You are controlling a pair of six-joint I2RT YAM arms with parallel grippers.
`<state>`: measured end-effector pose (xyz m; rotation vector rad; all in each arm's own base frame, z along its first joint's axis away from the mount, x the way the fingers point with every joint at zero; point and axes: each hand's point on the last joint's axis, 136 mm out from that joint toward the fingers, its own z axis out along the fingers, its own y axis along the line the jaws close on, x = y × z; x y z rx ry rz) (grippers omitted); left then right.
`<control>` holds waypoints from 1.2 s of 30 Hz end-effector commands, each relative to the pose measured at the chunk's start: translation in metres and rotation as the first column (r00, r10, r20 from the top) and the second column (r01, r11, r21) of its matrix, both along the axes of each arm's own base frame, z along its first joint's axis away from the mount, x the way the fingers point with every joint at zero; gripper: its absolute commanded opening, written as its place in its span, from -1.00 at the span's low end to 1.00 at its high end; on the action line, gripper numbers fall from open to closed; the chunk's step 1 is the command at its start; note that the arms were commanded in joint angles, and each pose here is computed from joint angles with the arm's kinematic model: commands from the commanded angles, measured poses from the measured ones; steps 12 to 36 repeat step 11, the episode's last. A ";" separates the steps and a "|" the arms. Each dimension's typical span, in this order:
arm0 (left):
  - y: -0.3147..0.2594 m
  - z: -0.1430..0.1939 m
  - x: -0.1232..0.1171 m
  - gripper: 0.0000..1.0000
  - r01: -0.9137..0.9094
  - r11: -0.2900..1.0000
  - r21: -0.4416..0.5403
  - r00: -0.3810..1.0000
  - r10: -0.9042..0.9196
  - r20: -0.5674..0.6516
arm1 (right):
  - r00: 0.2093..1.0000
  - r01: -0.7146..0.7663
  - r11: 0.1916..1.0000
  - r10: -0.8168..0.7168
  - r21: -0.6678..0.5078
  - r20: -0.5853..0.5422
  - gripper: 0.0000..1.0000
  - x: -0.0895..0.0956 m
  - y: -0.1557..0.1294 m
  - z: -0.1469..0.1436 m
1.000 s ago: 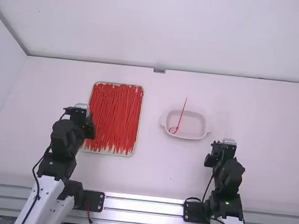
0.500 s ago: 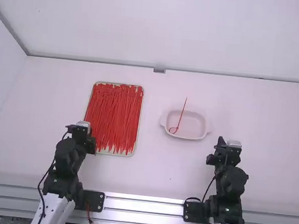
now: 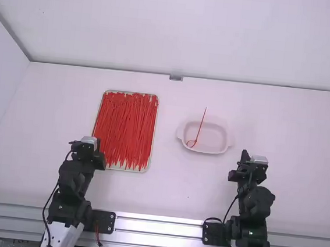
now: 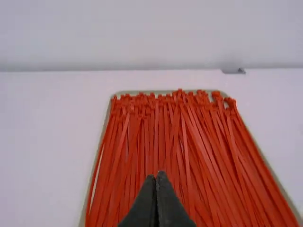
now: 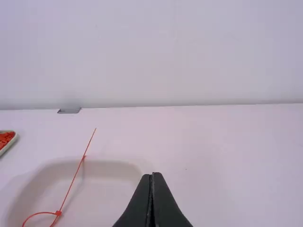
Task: Fasten the cable tie
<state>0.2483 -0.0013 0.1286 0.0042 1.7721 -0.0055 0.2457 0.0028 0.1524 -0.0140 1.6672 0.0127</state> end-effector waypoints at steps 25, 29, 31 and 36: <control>0.001 0.019 -0.003 -1.00 -0.006 1.000 0.001 0.995 0.006 0.096 | 1.000 0.001 1.000 -0.001 0.002 -0.009 -1.00 0.000 0.000 -0.005; 0.001 0.019 -0.003 -1.00 -0.006 1.000 0.001 0.995 0.006 0.096 | 1.000 0.001 1.000 -0.001 0.002 -0.009 -1.00 0.000 0.000 -0.005; 0.001 0.019 -0.003 -1.00 -0.006 1.000 0.001 0.995 0.006 0.096 | 1.000 0.001 1.000 -0.001 0.002 -0.009 -1.00 0.000 0.000 -0.005; 0.001 0.019 -0.003 -1.00 -0.006 1.000 0.001 0.995 0.006 0.096 | 1.000 0.001 1.000 -0.001 0.002 -0.009 -1.00 0.000 0.000 -0.005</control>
